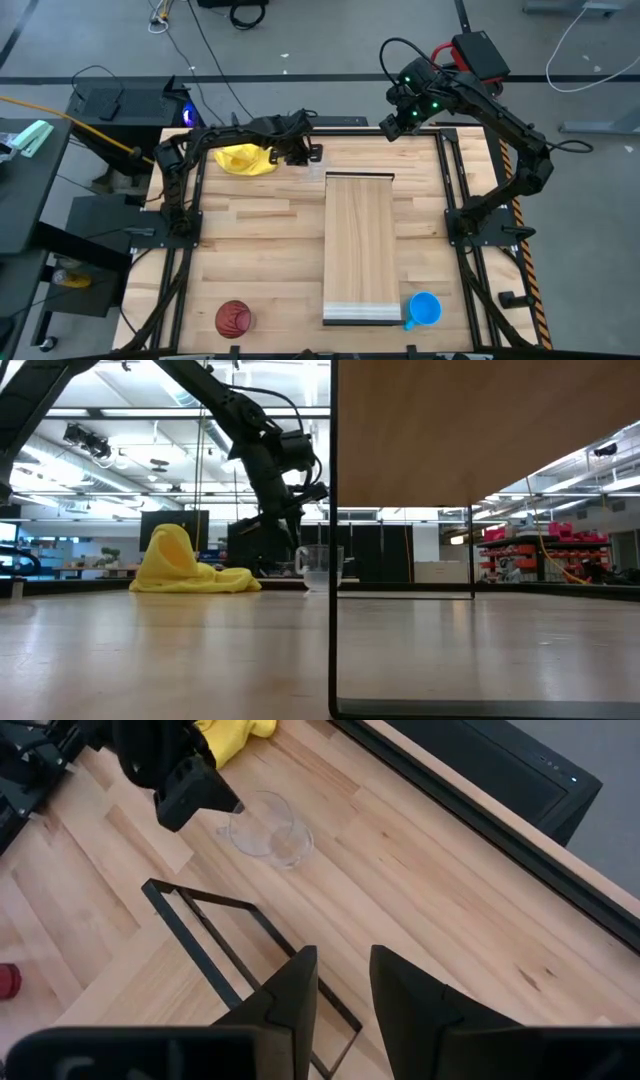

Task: Stack small to large cups/mugs on shelf
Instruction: Put the transparent mug on the shelf

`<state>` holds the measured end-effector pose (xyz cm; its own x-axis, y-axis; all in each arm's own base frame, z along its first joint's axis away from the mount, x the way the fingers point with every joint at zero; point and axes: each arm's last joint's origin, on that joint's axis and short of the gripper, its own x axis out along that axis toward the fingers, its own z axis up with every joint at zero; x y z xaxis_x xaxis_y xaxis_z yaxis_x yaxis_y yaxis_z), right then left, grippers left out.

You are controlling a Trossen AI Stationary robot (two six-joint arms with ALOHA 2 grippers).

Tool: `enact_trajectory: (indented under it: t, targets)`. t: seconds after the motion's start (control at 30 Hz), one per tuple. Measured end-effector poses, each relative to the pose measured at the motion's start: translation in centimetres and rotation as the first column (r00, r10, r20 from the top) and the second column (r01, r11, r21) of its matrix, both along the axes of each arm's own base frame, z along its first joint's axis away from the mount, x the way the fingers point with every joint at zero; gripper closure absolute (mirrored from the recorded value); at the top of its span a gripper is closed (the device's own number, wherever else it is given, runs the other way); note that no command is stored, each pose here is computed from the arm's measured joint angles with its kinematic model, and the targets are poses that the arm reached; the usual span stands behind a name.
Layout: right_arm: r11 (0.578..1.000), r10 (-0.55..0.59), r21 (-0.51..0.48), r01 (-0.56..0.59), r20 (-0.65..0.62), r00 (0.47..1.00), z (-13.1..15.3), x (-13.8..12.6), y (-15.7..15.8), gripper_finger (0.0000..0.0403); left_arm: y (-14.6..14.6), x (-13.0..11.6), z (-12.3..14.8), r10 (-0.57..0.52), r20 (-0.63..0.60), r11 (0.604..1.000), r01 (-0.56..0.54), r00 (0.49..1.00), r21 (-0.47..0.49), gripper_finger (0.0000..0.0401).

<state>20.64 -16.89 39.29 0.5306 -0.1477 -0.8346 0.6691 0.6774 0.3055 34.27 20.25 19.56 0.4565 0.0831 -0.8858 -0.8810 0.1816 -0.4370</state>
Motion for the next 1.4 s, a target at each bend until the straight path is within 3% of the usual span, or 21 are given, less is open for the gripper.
enact_trajectory:
  t: [0.5, 0.93, 1.27, 1.4]
  targets:
    - [0.999, 0.004, 0.032, -0.003, -0.025, 1.0, -1.4, 0.8, -0.6, 0.03, 0.2, -0.3, 0.7, -0.043, 0.038, 0.999, 0.043, 0.998, -0.002, 0.0375]
    - [0.981, -0.018, 0.194, 0.01, 0.042, 0.999, -3.8, 6.1, -3.6, 0.0299, -1.3, -2.3, 6.8, -0.142, 0.139, 0.986, 0.127, 0.98, 0.112, 0.038]
    - [0.976, -0.007, 0.219, -0.008, 0.067, 0.998, -4.8, 11.4, -4.0, 0.0301, -4.0, -4.8, 11.9, -0.344, 0.145, 0.906, 0.287, 0.928, 0.311, 0.0381]
    - [0.956, -0.078, 0.286, 0.063, 0.041, 0.996, -5.7, 12.1, -3.3, 0.0302, -4.8, -5.7, 13.0, -0.424, 0.11, 0.856, 0.359, 0.899, 0.371, 0.0377]
